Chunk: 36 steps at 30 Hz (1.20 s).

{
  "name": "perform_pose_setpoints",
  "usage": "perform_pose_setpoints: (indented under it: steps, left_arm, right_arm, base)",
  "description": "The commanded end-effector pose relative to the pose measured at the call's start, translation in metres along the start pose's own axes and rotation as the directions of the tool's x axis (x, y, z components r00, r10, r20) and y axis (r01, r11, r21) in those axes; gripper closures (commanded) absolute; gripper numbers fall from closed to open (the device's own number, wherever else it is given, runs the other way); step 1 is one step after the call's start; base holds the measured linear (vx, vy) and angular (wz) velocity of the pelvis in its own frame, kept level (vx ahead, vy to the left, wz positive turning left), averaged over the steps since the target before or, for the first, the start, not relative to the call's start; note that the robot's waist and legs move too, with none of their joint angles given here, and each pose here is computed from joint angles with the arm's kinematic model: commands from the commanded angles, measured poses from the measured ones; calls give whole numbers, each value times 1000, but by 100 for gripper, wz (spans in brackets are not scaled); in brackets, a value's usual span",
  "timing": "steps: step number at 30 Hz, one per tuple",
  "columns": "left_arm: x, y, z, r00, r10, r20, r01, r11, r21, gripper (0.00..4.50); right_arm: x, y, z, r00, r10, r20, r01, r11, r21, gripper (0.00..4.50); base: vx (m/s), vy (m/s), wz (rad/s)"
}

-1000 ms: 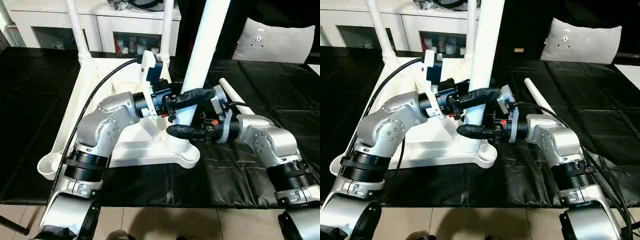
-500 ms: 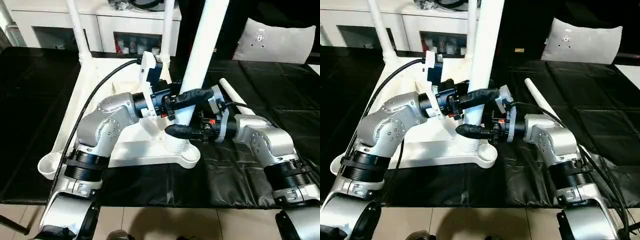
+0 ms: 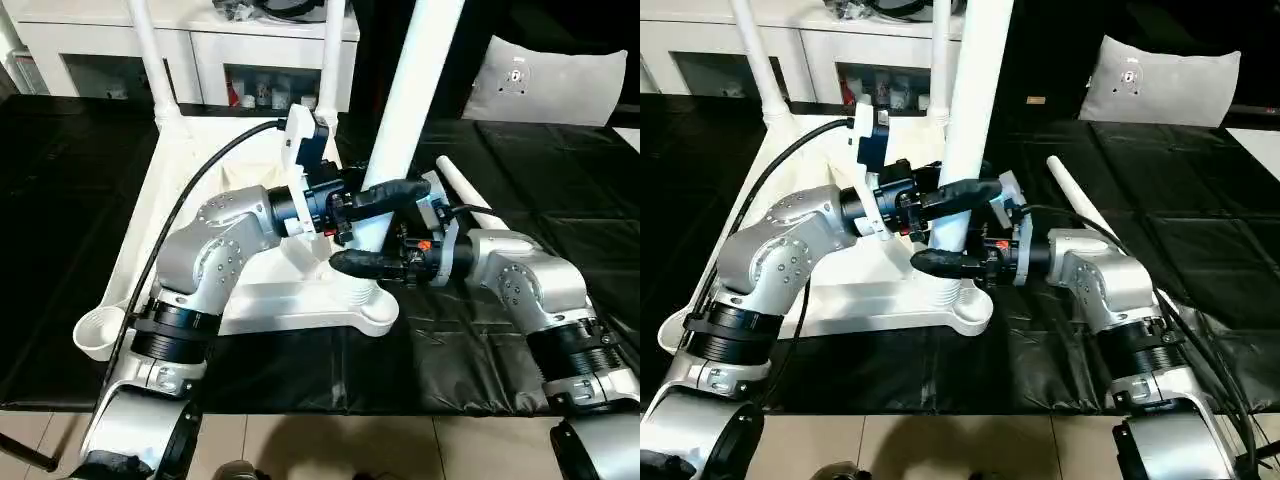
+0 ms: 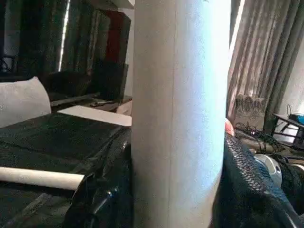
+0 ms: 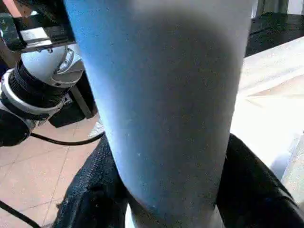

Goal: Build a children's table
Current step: Pick table leg

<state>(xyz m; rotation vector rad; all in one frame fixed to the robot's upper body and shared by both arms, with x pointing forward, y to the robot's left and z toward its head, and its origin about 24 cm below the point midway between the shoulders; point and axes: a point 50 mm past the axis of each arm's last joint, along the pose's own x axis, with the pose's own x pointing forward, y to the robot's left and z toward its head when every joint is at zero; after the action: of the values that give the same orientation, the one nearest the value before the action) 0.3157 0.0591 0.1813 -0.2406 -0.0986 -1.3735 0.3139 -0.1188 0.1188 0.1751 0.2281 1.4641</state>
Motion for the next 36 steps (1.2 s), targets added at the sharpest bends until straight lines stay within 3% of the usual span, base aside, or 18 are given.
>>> perform_pose_setpoints:
  steps: [1,8,9,16,20,24,26,29,34,36]
  left_arm:
    - [5,-5,5,999,-37,-4,38,999,23,266]
    - [7,-8,4,999,-51,7,51,999,-18,266]
    - [7,-10,5,998,-62,13,62,998,-22,210]
    - [22,-30,7,988,-129,85,133,990,-43,151]
    - [27,-36,8,983,-147,112,154,987,-54,148]
    - [30,-39,7,978,-141,154,157,982,-101,148]
    - [28,-35,11,973,-85,214,113,986,-124,148]
    - [11,-17,19,942,75,328,-7,979,-205,148]
    - [-6,-9,14,941,138,309,-79,978,-195,148]
    - [-22,-2,7,953,203,227,-174,974,-143,148]
  right_arm:
    - [-2,-2,2,1000,-19,0,19,1000,2,247]
    - [-1,-5,-4,998,-68,-13,69,997,25,253]
    - [-1,-5,-4,997,-72,1,72,997,28,254]
    - [8,-9,-19,985,-172,6,171,984,42,255]
    - [11,-11,-24,981,-194,2,193,979,64,255]
    - [12,-12,-24,970,-235,65,229,970,78,255]
    - [11,-9,-22,959,-247,139,239,968,73,255]
    - [6,-2,-25,951,-273,144,263,961,83,255]
    - [-2,1,-27,935,-315,163,301,948,103,259]
    - [-11,-1,-26,899,-397,184,380,917,122,259]
  base:
    - [0,0,0]
    - [0,0,0]
    - [0,0,0]
    - [0,0,0]
    - [0,0,0]
    - [0,0,0]
    - [0,0,0]
    - [0,0,0]
    - [0,0,0]
    - [0,0,0]
